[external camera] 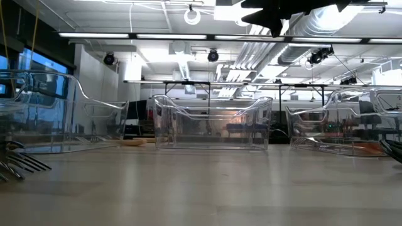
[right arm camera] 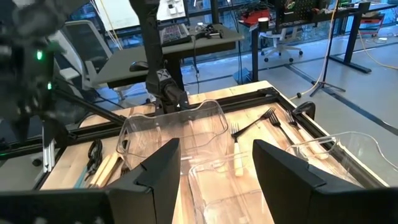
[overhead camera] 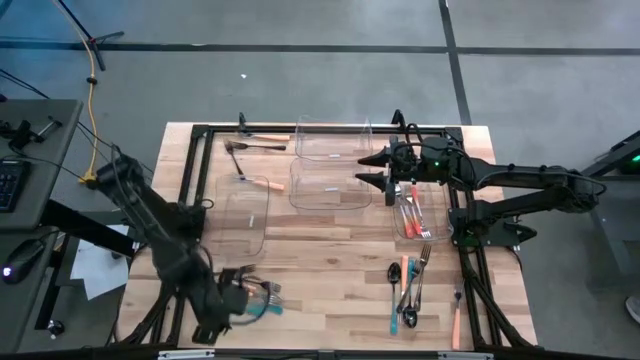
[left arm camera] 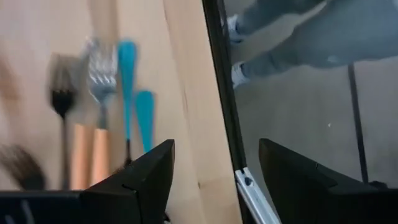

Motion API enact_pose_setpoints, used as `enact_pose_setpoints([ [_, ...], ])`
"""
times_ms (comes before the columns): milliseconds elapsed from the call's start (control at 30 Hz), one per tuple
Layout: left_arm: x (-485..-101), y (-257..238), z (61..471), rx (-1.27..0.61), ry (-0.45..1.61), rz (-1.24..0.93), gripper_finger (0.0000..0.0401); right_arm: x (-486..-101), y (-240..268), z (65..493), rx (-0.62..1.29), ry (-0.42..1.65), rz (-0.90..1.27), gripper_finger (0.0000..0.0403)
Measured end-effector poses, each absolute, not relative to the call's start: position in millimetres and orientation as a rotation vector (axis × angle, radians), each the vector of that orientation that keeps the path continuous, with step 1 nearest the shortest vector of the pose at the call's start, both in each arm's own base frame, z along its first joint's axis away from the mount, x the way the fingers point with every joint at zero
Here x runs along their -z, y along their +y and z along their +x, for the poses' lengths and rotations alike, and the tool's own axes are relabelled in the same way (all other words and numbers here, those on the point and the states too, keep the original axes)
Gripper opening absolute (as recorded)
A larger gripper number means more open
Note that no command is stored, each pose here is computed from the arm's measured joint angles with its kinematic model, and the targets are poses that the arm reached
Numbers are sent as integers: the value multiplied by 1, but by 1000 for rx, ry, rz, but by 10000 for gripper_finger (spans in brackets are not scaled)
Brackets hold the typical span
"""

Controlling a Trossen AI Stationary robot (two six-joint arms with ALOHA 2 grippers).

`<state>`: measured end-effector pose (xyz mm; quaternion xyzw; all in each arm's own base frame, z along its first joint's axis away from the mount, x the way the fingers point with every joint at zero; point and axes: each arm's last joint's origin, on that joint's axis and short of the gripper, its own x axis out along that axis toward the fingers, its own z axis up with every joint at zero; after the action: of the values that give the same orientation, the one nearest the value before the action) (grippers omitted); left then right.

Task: Sort silverware by color (type)
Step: Put the blue spoon into the middle transparent bin

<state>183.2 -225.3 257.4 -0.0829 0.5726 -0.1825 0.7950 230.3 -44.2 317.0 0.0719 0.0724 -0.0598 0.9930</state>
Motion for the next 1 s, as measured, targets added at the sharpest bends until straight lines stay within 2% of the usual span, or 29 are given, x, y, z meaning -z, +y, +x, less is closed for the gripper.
enact_pose_setpoints([
  [200, -204, -241, 183, 274, 1300, -75, 221, -315, -45, 230, 138, 165, 136, 185],
  [367, -176, -246, 188, 207, 1356, -15, 221, -311, -45, 229, 142, 203, 132, 185],
  [1000, -143, -255, 193, 100, 1439, -86, 220, -309, -45, 229, 145, 223, 146, 185],
])
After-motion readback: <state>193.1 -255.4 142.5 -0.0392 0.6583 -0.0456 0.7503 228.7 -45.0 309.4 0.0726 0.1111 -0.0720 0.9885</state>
